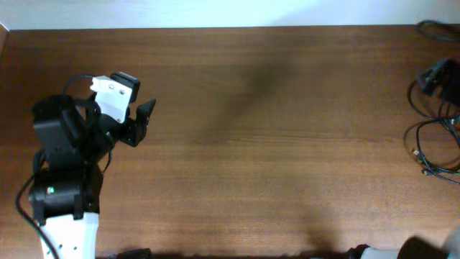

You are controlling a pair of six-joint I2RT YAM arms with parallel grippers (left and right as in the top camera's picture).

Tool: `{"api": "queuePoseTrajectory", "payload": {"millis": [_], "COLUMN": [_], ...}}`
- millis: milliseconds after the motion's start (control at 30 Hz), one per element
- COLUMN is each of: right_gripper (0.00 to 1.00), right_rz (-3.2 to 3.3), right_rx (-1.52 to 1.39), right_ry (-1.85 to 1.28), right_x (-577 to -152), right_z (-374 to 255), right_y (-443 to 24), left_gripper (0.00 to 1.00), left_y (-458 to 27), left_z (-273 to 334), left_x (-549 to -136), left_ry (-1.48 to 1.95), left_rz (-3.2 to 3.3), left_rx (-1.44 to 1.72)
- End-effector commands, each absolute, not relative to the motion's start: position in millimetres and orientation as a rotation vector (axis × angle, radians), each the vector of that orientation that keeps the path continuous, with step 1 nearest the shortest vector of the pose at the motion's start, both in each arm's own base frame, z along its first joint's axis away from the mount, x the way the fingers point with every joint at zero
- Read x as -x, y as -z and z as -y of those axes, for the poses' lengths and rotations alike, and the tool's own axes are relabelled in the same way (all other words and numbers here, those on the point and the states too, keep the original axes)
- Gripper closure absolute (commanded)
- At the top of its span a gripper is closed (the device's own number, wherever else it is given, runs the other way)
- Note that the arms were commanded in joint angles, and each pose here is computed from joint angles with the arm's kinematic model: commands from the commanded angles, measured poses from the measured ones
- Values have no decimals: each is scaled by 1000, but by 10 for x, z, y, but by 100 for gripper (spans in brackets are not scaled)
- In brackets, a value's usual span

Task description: Untangle cables

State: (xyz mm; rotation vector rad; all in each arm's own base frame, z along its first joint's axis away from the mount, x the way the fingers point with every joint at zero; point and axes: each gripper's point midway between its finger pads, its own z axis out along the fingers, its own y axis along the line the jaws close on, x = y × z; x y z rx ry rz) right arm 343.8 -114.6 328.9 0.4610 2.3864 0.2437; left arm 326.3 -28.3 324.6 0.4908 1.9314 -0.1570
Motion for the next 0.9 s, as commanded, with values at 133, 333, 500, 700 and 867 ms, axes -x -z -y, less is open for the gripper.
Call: {"api": "queuePoseTrajectory", "payload": {"millis": [133, 333, 500, 700, 867], "right_gripper": [1, 1, 9, 5, 7], "right_rz": [-2262, -2092, -1873, -1794, -1648], "right_rx": [97, 194, 217, 67, 277], "right_ry": [-255, -173, -106, -123, -65], "right_x": [-2399, -1185, -302, 187, 585], "right_z": [-124, -403, -589, -584, -820], "right_y": [-4032, -4237, -4266, -4005, -3802], "left_gripper": [31, 29, 25, 23, 22], "left_y": [-4003, -4194, -4238, -4238, -4238], "left_z": [311, 356, 386, 505, 517], "left_x": [-2472, -1876, -1690, -1657, -1654], "left_ry": [-15, -17, 15, 79, 84], "left_rz": [-1679, -1589, -1562, -1551, -1549], "left_rx": [-471, -387, -346, -395, -401]}}
